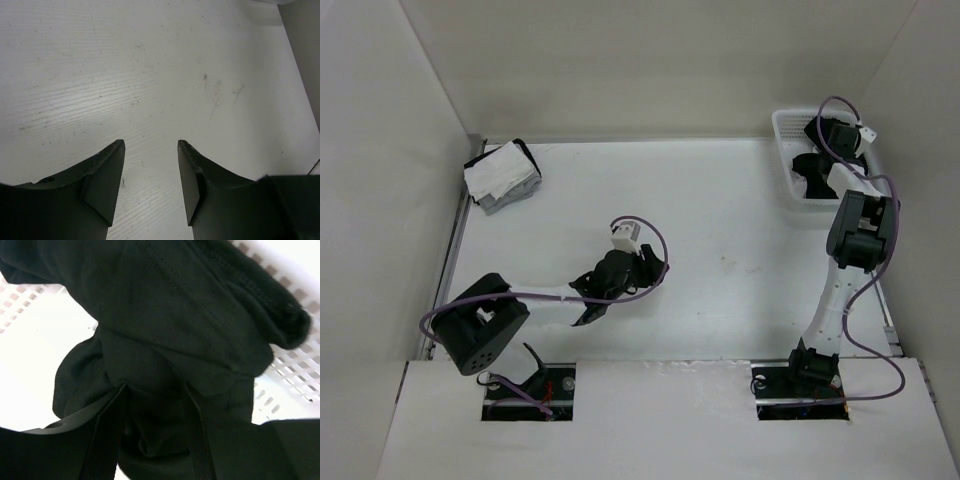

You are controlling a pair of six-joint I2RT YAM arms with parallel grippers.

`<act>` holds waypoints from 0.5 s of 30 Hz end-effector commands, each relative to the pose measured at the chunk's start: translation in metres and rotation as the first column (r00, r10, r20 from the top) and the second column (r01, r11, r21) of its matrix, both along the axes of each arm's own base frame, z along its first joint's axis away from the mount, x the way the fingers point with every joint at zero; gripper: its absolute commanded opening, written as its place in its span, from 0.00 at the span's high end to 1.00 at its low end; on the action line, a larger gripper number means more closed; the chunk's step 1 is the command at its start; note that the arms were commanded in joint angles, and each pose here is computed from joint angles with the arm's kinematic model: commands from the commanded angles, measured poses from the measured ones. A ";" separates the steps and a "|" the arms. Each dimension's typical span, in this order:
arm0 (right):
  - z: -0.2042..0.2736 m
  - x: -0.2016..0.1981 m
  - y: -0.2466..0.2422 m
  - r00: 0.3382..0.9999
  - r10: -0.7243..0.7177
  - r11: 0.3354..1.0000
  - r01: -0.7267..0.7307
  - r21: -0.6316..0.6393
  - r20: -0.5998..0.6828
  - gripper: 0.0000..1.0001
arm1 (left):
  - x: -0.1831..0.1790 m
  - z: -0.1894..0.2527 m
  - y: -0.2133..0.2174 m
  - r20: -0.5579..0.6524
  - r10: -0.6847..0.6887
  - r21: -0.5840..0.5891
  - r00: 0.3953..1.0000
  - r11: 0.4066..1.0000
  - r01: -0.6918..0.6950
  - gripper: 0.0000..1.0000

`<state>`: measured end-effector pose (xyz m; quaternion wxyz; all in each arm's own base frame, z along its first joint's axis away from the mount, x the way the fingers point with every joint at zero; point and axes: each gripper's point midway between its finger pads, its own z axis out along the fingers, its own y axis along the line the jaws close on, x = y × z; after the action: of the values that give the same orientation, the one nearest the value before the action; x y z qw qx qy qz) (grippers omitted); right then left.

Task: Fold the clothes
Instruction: Grab the tank top from the pile

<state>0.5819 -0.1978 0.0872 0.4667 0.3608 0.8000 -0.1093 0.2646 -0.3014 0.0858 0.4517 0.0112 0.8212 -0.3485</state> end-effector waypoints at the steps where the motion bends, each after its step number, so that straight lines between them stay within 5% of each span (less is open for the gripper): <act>1: 0.016 0.015 -0.003 0.999 0.038 0.999 -0.038 0.004 0.027 0.50 | 0.007 0.015 -0.005 0.020 0.003 -0.074 1.000 0.997 -0.001 0.55; 3: 0.017 0.018 -0.004 0.998 0.043 0.999 -0.044 0.011 0.034 0.55 | 0.007 0.013 -0.006 0.016 0.000 -0.072 1.000 0.997 0.001 0.55; 5: 0.015 0.018 -0.004 0.998 0.048 0.999 -0.048 0.018 0.028 0.78 | 0.006 0.013 -0.007 0.012 -0.011 -0.076 1.000 0.997 0.012 0.55; 8: 0.026 0.014 -0.005 0.997 0.023 1.000 -0.024 0.012 0.076 0.98 | 0.007 0.012 -0.008 0.009 -0.011 -0.073 1.000 0.997 0.012 0.55; 10: 0.040 0.013 -0.004 0.991 0.020 1.000 -0.022 0.013 0.133 1.00 | 0.007 0.011 -0.008 0.007 -0.013 -0.072 1.000 0.997 0.013 0.55; 15: 0.169 -0.014 0.013 0.893 0.027 1.000 -0.019 -0.023 0.450 1.00 | 0.005 0.012 -0.010 0.006 -0.023 -0.077 1.000 0.997 0.023 0.55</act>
<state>0.5686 -0.1883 0.0952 0.4853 0.3673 0.7903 -0.0713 0.2658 -0.3023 0.0805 0.4384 0.0051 0.8244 -0.3580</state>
